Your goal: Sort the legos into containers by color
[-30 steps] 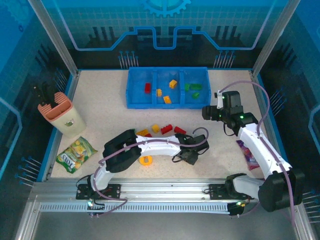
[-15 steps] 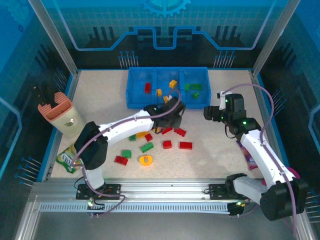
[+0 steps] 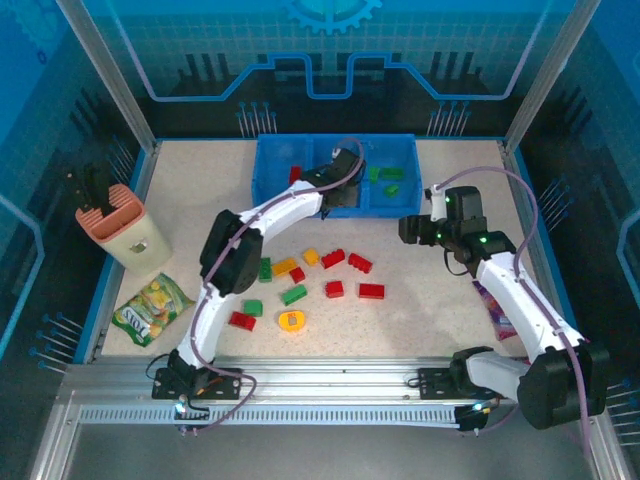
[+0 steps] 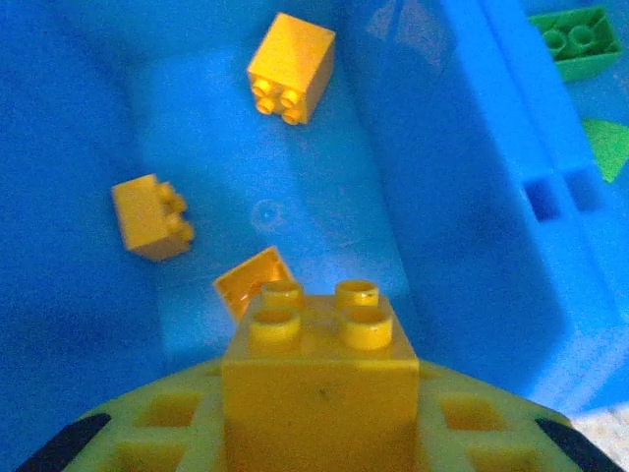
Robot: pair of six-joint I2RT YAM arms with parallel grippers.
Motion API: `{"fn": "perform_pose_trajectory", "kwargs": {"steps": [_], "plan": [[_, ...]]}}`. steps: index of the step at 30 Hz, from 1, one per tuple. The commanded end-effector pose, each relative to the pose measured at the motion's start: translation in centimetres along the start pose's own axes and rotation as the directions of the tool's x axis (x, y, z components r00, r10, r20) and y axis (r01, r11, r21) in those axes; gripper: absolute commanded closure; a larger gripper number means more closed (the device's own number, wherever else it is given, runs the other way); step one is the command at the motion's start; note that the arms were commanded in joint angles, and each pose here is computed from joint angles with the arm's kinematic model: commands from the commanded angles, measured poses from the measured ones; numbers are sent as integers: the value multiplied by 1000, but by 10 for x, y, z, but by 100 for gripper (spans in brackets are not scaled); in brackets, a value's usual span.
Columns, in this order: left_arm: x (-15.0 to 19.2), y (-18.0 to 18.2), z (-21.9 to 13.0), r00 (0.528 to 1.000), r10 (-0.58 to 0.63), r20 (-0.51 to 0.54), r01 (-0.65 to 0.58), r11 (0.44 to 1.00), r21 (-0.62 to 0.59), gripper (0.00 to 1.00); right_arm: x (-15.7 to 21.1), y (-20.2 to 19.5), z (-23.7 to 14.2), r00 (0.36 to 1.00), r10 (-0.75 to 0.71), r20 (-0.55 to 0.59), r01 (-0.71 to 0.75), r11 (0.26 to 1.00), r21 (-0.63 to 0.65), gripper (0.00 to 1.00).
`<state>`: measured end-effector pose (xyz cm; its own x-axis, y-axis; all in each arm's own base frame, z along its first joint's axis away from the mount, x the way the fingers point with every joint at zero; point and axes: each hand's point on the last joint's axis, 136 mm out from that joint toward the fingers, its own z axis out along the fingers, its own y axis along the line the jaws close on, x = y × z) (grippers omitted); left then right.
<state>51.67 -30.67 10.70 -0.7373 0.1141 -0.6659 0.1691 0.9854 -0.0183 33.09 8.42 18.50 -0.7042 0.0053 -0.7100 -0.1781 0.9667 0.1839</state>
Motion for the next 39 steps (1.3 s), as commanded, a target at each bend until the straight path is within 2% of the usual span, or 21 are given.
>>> {"fn": "perform_pose_trajectory", "kwargs": {"steps": [1, 5, 11, 19, 22, 25, 29, 34, 39], "plan": [[-6, -2, 18, 1000, 22, -16, -22, 1000, 8, 78, -15, 7, -4, 999, -18, 39, 20, 999, -38, 17], [-9, -1, 37, 1000, -4, -20, 4, 1000, 9, 76, -15, 5, -4, 999, -20, 38, 21, 999, -29, 16], [-11, -5, 49, 999, -36, -23, 37, 999, 38, 72, -13, 4, 0, 1000, -17, 24, 18, 1000, -25, 15], [-14, -5, 47, 999, -36, -20, 36, 999, 32, 52, -10, 2, 7, 1000, -15, 0, 15, 1000, -23, 15], [-18, -2, 42, 1000, -23, -7, 23, 999, 24, 42, -8, 5, 8, 1000, -20, -9, 20, 999, -36, 15], [-20, -2, 36, 1000, -13, -8, 13, 1000, 23, 42, -7, 6, 9, 1000, -24, -18, 23, 999, -40, 16], [-34, 1, 11, 999, -9, 33, 8, 999, 35, 50, -8, 6, 6, 1000, -25, -14, 24, 999, -29, 16], [-40, 7, -42, 997, -6, 74, 1, 998, 67, 63, -6, 5, 6, 1000, -25, -12, 25, 1000, -16, 16], [-12, 15, -101, 996, 27, 81, -35, 995, 93, 63, -5, 7, 7, 999, -33, -17, 33, 999, -12, 16]]}}
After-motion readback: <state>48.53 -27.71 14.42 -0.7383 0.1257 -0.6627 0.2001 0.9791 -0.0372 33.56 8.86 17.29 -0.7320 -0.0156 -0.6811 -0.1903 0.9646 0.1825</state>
